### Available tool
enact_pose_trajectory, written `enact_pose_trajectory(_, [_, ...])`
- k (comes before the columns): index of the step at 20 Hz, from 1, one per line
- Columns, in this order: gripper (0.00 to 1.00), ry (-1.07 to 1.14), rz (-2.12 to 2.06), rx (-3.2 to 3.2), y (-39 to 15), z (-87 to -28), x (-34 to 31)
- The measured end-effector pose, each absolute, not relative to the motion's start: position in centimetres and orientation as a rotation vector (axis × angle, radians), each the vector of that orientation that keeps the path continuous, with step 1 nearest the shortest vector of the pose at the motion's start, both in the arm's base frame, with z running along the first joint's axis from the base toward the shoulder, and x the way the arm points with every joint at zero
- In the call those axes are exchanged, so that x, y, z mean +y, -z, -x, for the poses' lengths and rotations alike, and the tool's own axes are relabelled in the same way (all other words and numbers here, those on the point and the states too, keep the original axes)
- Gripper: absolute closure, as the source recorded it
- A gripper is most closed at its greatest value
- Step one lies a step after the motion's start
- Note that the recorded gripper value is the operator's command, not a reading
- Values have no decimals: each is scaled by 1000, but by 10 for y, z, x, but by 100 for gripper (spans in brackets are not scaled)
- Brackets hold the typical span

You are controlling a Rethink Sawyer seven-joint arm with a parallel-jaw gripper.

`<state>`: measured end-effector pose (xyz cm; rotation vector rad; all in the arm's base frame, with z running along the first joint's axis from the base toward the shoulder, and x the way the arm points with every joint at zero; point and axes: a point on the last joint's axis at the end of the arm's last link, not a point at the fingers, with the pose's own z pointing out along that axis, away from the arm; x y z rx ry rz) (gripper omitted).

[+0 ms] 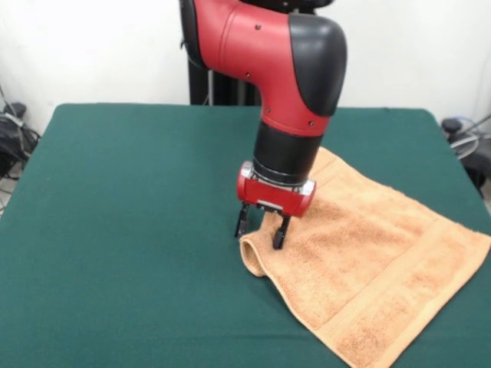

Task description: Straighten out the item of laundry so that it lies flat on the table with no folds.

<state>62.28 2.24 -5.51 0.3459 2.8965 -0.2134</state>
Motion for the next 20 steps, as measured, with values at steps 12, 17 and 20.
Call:
enact_pose_trajectory(12, [0,216,-342,2896,55,-623,23])
enact_pose_trajectory(17, [0,234,-330,2891,56,-625,26])
enact_pose_trajectory(20, [0,258,-329,2885,56,-628,29])
